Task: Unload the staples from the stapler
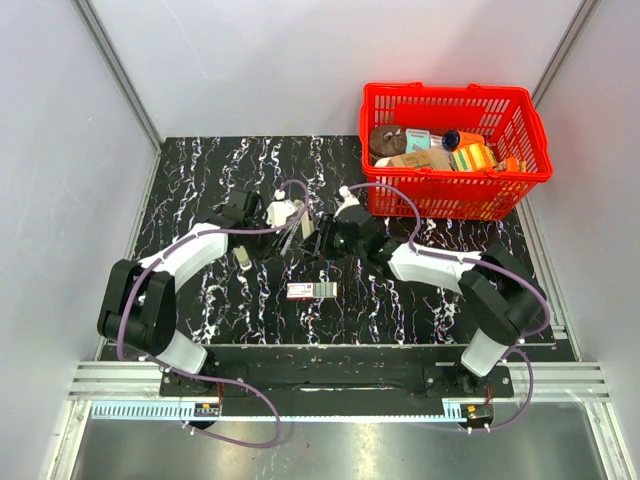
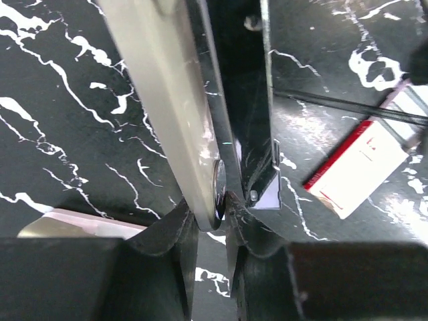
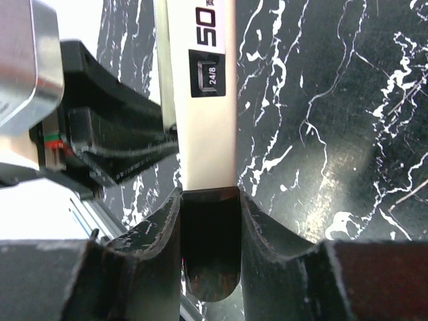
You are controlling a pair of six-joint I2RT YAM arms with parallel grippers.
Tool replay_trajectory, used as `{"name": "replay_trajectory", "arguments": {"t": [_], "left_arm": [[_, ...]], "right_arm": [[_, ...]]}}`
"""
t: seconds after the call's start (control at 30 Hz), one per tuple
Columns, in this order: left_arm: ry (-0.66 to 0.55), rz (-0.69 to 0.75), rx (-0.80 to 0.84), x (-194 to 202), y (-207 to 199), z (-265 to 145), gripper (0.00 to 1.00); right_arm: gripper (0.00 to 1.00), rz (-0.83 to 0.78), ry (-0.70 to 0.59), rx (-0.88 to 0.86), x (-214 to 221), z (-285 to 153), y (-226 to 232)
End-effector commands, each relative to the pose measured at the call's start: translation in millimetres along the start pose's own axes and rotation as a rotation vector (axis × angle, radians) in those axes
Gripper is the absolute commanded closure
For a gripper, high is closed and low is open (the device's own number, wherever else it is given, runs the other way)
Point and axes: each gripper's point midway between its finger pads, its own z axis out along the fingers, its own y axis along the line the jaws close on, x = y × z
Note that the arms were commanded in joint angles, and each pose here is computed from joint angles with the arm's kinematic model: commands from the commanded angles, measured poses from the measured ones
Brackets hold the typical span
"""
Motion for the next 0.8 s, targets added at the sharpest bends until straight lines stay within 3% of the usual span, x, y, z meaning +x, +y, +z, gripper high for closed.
{"name": "replay_trajectory", "arguments": {"t": [0.0,0.77], "left_arm": [[-0.127,0.155,-0.214,-50,51,-5,1.0],[-0.157,0.323,-0.517,-85,108,-4,1.0]], "right_arm": [[1.0,-0.104,0.077,-0.025,19,-17,-5],[1.0,-0.229,0.138,0.027,41,-44,-36]]}}
